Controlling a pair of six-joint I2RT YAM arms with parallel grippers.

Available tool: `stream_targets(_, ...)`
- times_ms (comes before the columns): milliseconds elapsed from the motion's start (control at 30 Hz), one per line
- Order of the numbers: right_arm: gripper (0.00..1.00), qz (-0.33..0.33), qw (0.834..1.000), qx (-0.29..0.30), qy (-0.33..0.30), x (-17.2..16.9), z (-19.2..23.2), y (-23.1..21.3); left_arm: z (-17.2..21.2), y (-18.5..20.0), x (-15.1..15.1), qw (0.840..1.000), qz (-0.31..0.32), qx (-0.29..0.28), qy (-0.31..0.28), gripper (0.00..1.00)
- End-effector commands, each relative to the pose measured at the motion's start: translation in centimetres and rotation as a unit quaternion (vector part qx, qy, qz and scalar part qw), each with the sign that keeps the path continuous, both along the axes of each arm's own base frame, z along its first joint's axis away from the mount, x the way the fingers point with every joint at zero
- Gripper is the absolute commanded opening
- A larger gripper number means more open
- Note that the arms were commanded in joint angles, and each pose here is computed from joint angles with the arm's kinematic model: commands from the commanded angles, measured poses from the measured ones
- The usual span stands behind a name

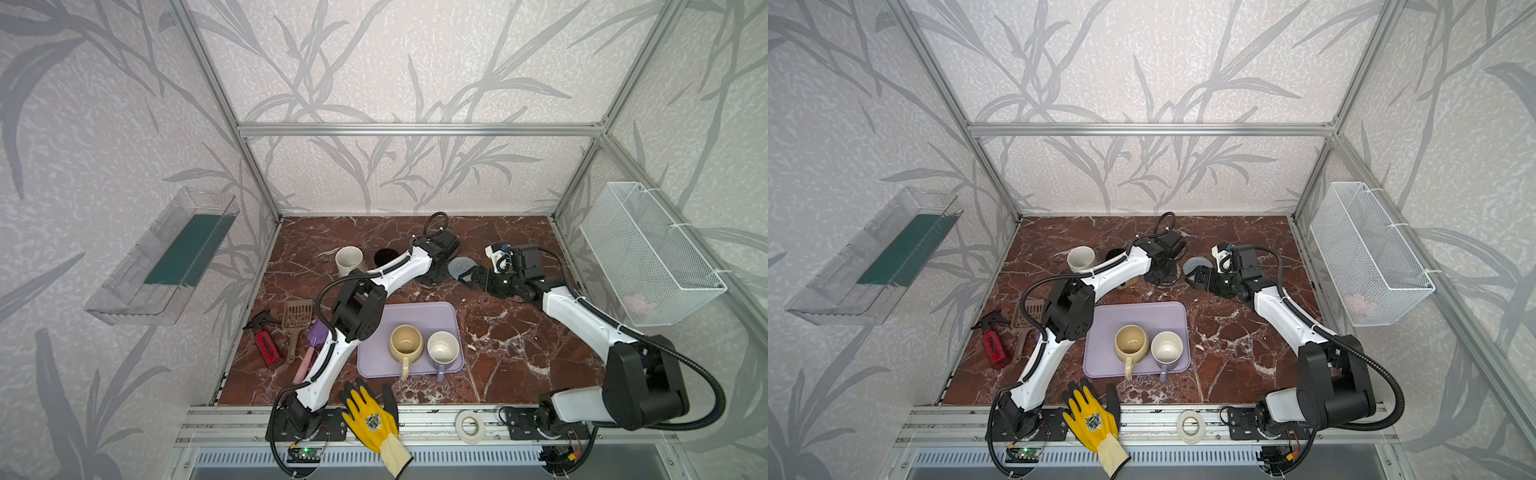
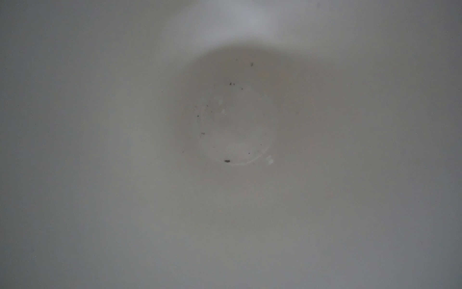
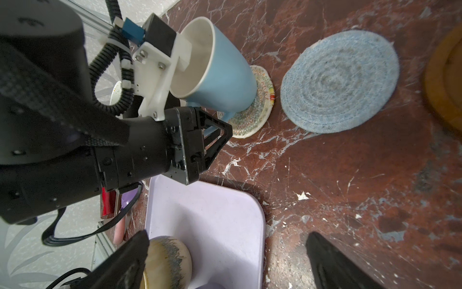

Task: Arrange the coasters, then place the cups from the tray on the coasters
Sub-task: 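Open the left gripper and raise it away from the light blue mug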

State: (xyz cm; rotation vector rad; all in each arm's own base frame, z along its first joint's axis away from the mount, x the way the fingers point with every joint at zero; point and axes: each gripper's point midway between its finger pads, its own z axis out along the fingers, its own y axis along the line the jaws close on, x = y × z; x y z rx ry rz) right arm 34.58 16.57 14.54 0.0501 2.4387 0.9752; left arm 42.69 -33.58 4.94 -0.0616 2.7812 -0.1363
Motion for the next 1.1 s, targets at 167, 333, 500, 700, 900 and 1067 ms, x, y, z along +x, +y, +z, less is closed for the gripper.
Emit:
stream_targets(167, 0.97, 0.008, 1.0, 0.01, -0.015, 0.1, 1.1, 0.2, 2.8, 0.2, -0.7, 1.0, 0.001, -0.015, -0.015, 0.53)
stream_targets(333, 0.99, 0.009, 1.0, -0.004, -0.012, -0.6, 1.3, -0.2, 5.7, -0.1, -1.1, 0.999, -0.004, -0.044, -0.033, 0.74)
stream_targets(500, 0.99, 0.022, 0.999, -0.008, -0.028, -1.8, 2.7, -0.3, 9.3, -0.3, -2.3, 0.995, -0.015, -0.078, -0.056, 0.94)
stream_targets(700, 0.99, 0.03, 0.998, -0.005, -0.061, -3.8, 5.1, -0.4, 13.2, 0.1, -4.3, 0.989, -0.027, -0.122, -0.078, 0.95)
stream_targets(900, 0.99, 0.055, 0.996, -0.04, -0.058, -7.1, 5.3, 0.2, 17.3, 0.7, -7.2, 0.977, -0.073, -0.172, -0.099, 0.96)
stream_targets(1067, 0.99, 0.08, 0.991, -0.077, -0.068, -9.9, 5.3, 1.5, 18.8, 3.0, -9.9, 0.977, -0.092, -0.165, -0.101, 0.96)
